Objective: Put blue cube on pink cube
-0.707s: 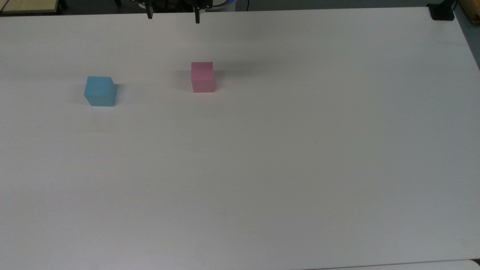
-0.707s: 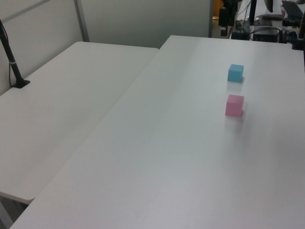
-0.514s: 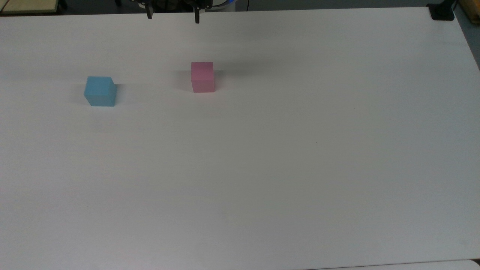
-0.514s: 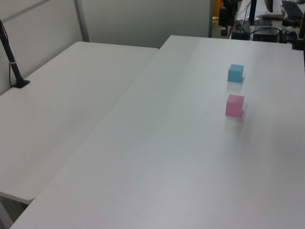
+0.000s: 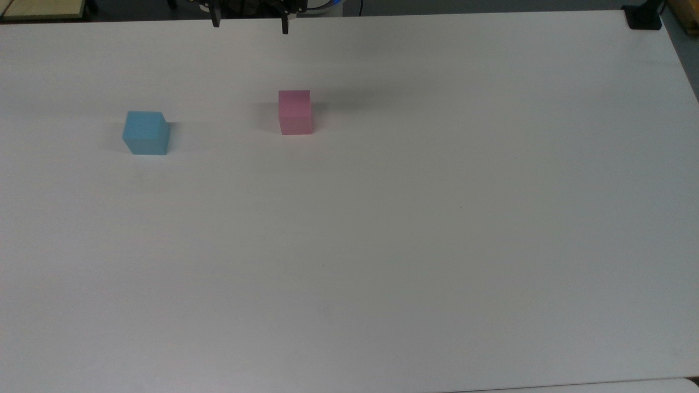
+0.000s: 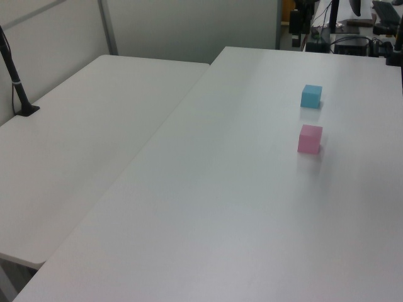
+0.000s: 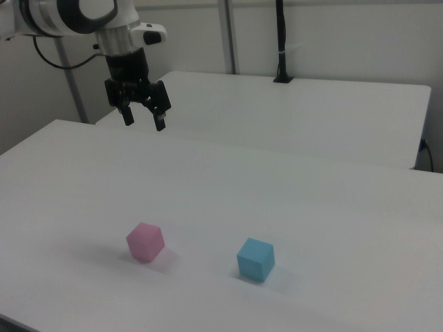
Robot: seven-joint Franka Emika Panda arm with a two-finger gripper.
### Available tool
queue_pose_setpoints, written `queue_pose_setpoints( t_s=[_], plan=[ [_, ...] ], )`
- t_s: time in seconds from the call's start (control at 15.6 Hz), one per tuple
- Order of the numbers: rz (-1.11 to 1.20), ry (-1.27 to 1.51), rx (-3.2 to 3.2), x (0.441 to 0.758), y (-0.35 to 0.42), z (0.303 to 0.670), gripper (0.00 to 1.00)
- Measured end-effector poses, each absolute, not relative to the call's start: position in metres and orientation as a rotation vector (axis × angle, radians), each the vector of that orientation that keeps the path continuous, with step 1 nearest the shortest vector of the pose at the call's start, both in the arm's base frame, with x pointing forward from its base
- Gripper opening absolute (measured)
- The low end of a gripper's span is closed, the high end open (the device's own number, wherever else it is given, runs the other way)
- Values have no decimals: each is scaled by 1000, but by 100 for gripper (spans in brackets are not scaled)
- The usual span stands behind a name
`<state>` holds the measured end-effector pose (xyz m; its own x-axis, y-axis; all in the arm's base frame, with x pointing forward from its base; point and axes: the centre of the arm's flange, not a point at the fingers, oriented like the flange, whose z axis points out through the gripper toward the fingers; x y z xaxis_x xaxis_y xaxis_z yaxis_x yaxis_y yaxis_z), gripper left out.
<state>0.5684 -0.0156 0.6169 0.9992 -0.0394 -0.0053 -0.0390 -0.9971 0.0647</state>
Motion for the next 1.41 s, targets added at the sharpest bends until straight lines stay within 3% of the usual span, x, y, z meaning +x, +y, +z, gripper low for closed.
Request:
queue_pose_setpoints(
  t_s=[0.71, 1.41],
  plan=[
    [-11, -86, 3074, 568, -25, 617, 100],
    [-77, -76, 3081, 544, -194, 600, 100]
  ],
)
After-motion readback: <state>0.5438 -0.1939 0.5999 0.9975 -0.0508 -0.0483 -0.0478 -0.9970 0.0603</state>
